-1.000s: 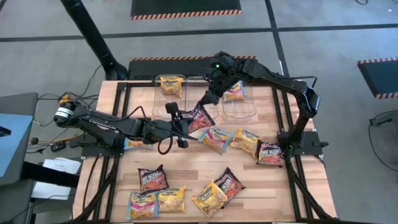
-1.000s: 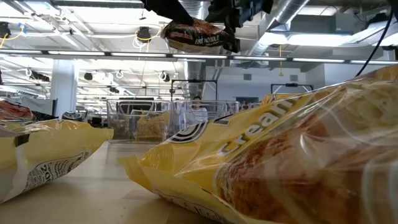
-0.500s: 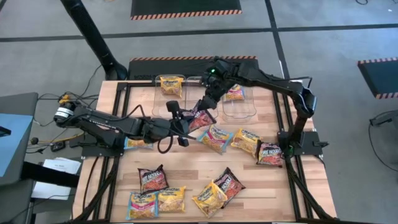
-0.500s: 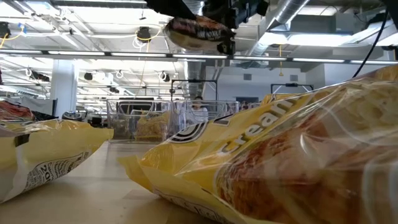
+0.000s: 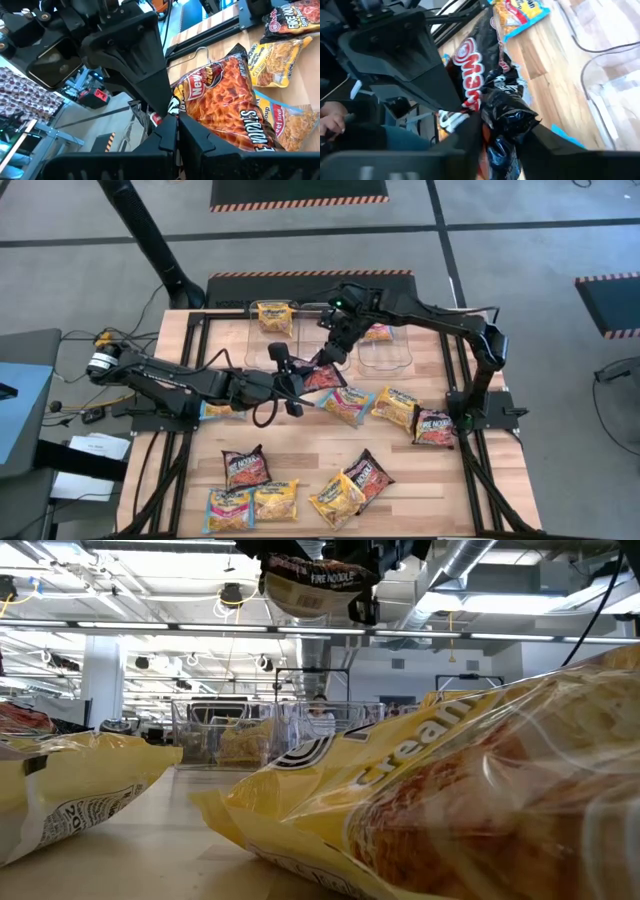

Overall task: Sort Maruchan noodles
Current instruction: Put the black noodle pack in the middle transparent bin

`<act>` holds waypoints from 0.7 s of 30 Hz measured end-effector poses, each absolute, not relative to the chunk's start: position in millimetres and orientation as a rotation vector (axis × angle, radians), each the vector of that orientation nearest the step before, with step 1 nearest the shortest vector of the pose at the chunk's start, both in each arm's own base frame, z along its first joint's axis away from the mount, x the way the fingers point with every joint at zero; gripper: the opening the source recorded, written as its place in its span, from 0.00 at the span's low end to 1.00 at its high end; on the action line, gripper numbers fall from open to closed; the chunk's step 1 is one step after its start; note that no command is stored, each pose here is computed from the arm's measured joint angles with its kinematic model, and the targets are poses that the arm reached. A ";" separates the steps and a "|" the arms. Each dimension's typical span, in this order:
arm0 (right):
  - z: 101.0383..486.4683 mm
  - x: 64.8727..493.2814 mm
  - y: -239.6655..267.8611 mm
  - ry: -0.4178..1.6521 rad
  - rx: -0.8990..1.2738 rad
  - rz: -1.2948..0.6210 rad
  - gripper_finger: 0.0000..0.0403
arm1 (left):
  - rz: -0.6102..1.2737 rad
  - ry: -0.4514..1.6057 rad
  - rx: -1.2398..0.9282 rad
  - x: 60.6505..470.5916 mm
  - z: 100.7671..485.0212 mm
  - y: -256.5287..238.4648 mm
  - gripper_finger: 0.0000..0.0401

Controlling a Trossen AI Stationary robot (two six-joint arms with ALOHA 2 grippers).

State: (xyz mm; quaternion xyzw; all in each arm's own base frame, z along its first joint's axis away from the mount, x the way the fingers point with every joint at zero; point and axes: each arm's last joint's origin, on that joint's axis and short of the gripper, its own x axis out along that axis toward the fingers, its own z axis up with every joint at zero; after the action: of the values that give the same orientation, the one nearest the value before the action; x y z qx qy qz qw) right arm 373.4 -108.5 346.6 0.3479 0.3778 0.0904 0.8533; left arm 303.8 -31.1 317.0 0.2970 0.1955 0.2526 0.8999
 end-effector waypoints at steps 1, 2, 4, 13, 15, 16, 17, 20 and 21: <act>346.7 373.9 -107.0 0.795 0.730 0.193 0.24 | 0.521 0.405 0.615 303.8 316.9 -31.1 0.00; 346.6 374.1 -106.3 0.797 0.730 0.194 0.19 | 0.520 0.405 0.614 303.8 316.9 -31.2 0.00; 346.6 374.4 -105.4 0.797 0.727 0.193 0.09 | 0.520 0.407 0.616 303.8 316.7 -31.1 0.00; 346.4 374.9 -105.2 0.798 0.719 0.158 0.02 | 0.544 0.386 0.539 303.7 316.9 -30.5 0.00; 346.3 374.9 -105.2 0.798 0.716 0.153 0.02 | 0.545 0.379 0.522 303.7 316.9 -30.5 0.00; 346.2 375.0 -105.2 0.798 0.714 0.147 0.02 | 0.543 0.378 0.519 303.8 316.9 -30.6 0.00; 346.1 375.0 -105.4 0.798 0.711 0.140 0.02 | 0.542 0.379 0.519 303.8 316.8 -30.5 0.00; 346.1 374.7 -106.8 0.796 0.709 0.135 0.02 | 0.532 0.375 0.511 304.1 316.8 -30.0 0.02; 346.1 374.6 -107.0 0.796 0.708 0.135 0.02 | 0.525 0.370 0.499 304.4 316.9 -29.3 0.03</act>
State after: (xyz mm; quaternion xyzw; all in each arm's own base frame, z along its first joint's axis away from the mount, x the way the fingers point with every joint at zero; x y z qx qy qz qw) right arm 374.6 -107.0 346.1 0.3373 0.3793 0.0641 0.8592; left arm 304.4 -29.3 316.9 0.2426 0.1800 0.2553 0.9185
